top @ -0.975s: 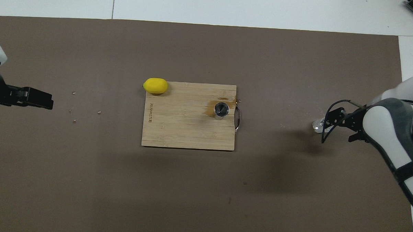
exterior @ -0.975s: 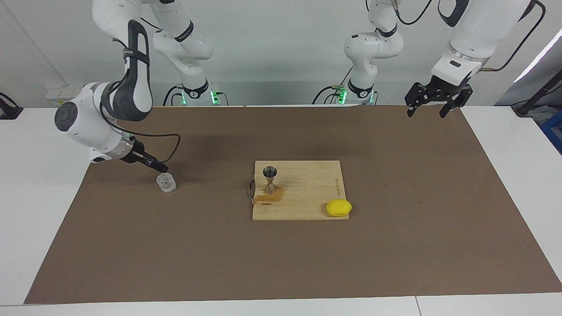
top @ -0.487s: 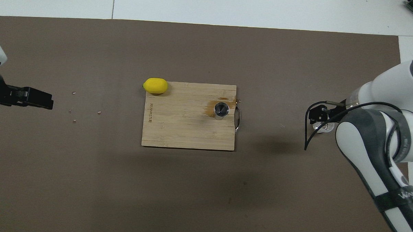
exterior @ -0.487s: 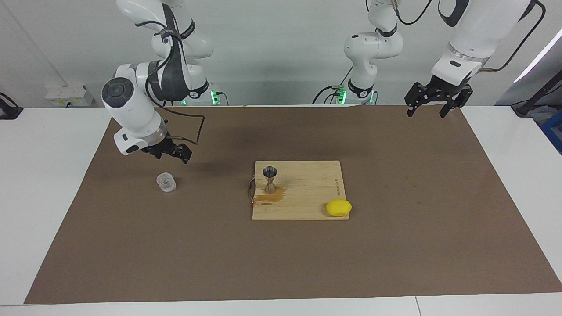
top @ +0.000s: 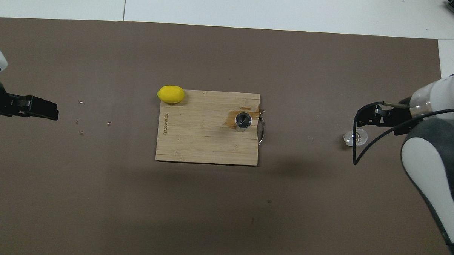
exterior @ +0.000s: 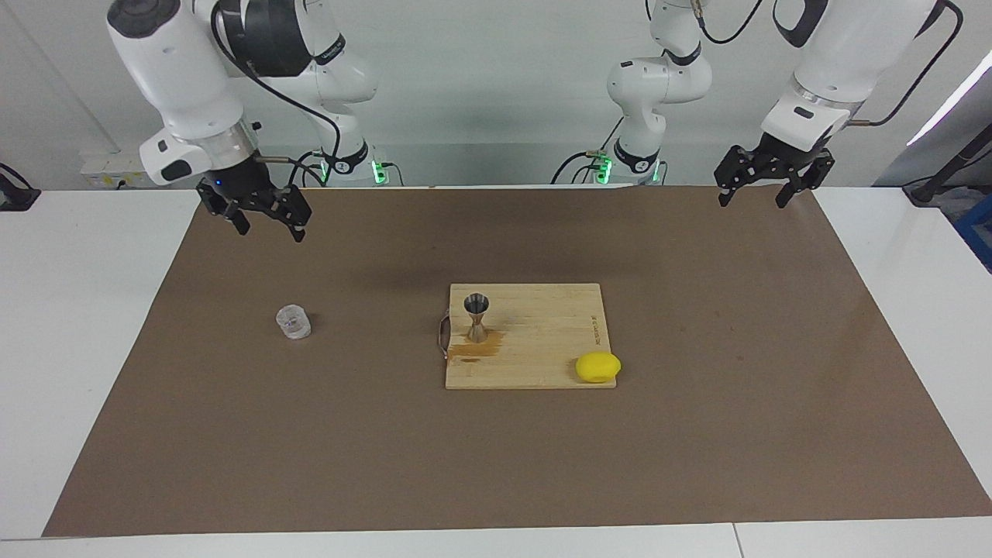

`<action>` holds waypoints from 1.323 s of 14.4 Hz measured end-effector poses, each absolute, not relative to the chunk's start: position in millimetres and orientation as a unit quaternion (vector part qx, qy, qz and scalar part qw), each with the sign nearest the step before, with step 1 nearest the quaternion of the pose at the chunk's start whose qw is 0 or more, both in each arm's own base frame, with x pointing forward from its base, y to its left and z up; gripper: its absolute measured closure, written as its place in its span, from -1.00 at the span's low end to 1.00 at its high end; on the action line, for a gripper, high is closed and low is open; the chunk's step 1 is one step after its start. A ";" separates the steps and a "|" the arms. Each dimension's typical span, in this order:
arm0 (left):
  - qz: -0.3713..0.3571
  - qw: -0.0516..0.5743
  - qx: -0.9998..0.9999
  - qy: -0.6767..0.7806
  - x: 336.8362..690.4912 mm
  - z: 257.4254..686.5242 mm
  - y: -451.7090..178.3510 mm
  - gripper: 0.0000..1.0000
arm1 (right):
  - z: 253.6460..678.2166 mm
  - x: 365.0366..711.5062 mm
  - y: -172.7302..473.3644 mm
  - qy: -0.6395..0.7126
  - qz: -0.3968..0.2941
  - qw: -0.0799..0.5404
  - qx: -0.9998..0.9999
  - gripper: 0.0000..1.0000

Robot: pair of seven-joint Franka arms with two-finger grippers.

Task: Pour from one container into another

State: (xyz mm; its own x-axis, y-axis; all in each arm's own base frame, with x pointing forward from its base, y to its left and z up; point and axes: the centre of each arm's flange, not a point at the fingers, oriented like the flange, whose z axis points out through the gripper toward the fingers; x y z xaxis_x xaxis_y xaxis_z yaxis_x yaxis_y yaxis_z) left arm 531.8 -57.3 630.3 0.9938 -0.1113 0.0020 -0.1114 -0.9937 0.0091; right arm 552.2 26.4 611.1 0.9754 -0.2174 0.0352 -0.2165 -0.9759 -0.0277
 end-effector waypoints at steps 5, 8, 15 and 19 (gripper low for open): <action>0.001 0.005 0.998 -0.056 531.8 630.3 -57.3 -1.00 | 641.1 545.4 18.4 0.111 -0.005 -0.013 -0.994 -1.00; 0.001 0.005 0.998 -0.056 531.8 630.3 -57.3 -1.00 | 635.1 544.5 18.7 0.111 0.014 -0.016 -0.994 -1.00; 0.001 0.005 0.998 -0.056 531.8 630.3 -57.3 -1.00 | 621.6 544.7 20.9 0.101 0.028 -0.018 -0.994 -1.00; 0.001 0.005 0.998 -0.056 531.8 630.3 -57.3 -1.00 | 619.0 543.1 21.6 0.100 0.036 -0.019 -0.994 -1.00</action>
